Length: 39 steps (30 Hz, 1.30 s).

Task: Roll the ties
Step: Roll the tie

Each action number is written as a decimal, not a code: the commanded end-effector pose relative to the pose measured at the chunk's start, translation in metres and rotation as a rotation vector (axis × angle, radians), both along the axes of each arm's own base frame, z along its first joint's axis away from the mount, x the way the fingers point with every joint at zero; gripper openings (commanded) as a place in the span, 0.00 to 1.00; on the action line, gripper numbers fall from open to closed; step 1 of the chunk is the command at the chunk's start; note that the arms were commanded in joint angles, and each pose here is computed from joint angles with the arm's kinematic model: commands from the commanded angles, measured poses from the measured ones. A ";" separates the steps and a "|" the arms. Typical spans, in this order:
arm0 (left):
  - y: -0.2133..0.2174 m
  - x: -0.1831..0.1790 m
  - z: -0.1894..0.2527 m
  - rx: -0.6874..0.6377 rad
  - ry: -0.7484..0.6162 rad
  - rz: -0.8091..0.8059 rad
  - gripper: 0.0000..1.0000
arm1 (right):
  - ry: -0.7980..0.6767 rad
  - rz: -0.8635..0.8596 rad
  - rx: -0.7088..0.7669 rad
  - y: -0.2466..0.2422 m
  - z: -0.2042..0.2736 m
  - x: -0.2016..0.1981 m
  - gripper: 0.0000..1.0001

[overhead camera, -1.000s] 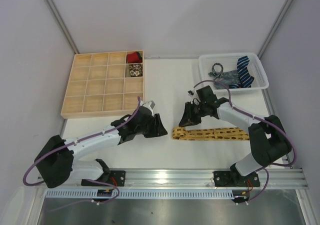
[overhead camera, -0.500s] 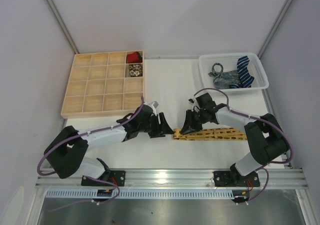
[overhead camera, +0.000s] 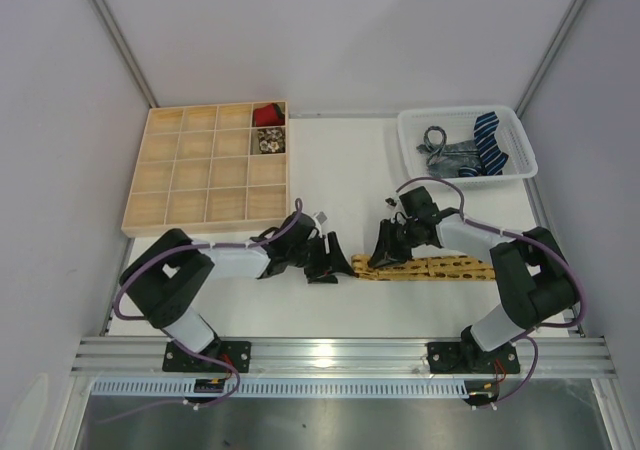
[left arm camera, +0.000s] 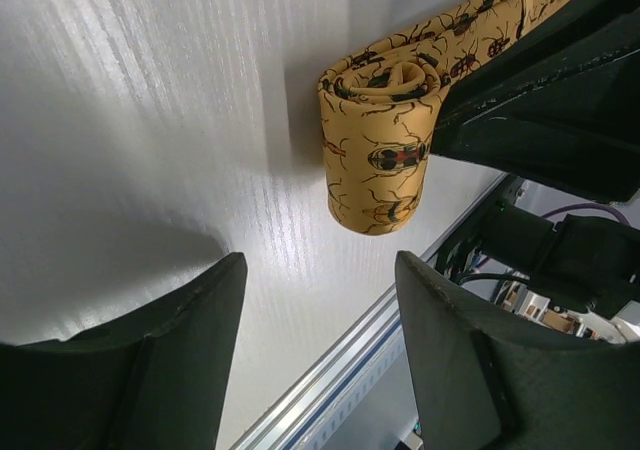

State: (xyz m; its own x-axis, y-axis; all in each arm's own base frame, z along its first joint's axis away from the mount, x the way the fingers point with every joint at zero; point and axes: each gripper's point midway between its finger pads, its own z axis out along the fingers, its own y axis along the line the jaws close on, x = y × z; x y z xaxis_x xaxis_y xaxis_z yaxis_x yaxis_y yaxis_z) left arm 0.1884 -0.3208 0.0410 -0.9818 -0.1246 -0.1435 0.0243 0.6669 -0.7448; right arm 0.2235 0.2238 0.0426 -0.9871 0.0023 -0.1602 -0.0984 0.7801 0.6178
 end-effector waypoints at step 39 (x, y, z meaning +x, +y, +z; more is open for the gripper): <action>-0.044 0.027 -0.018 0.044 0.170 0.109 0.66 | -0.039 0.018 -0.017 -0.008 -0.003 0.003 0.24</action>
